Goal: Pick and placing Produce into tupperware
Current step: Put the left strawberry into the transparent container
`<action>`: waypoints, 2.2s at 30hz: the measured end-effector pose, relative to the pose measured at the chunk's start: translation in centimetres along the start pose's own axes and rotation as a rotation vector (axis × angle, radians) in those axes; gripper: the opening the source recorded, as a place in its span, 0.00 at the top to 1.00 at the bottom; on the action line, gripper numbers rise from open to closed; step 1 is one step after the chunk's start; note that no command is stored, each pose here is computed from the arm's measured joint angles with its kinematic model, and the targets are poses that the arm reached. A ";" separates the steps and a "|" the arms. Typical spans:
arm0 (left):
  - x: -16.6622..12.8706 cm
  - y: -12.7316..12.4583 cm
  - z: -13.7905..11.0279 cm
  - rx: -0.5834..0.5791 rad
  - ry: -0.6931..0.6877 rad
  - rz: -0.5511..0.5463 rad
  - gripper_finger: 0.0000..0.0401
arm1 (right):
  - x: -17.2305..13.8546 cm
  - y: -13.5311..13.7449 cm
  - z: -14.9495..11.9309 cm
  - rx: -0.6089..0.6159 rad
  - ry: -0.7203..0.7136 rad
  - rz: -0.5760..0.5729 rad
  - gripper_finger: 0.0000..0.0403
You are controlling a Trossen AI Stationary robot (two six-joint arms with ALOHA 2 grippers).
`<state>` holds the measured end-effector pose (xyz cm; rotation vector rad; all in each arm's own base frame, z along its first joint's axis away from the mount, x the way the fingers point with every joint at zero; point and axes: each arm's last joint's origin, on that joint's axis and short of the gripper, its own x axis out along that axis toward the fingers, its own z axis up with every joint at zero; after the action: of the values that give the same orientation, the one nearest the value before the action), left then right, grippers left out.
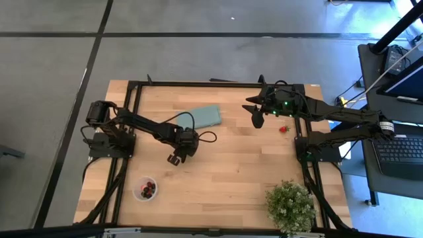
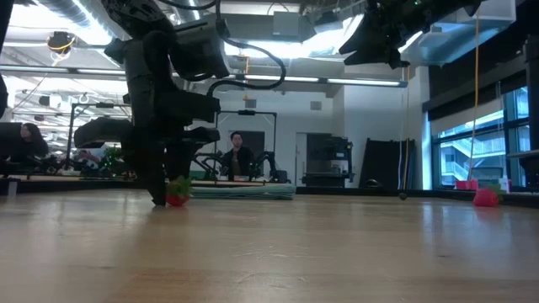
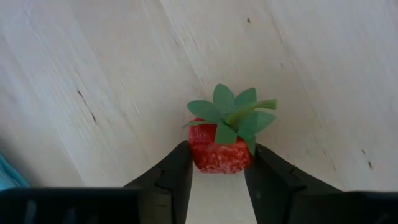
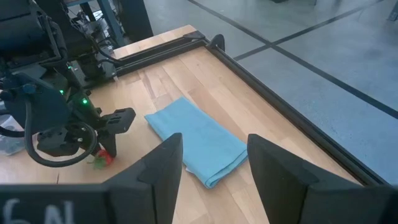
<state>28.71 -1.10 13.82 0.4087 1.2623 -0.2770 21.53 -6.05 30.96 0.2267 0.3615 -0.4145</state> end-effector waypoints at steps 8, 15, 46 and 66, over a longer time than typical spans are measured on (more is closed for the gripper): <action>0.0 0.0 0.0 -0.037 0.001 0.003 0.71 | 0.0 0.0 0.0 0.000 0.000 0.000 0.54; 0.0 0.1 0.4 -0.101 -0.042 0.004 0.61 | 0.0 0.0 0.0 0.000 0.000 0.000 0.54; -4.2 -1.1 0.7 -0.184 -0.058 -0.042 0.67 | 0.0 0.0 0.0 0.003 -0.001 0.000 0.54; -15.3 -10.9 0.9 -0.787 0.438 -0.518 0.68 | 0.0 0.1 0.4 -0.027 -0.038 0.006 0.54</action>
<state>20.58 -11.58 27.15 -0.5731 1.7781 -0.1040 21.65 -6.09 31.32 0.1935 0.3291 -0.4068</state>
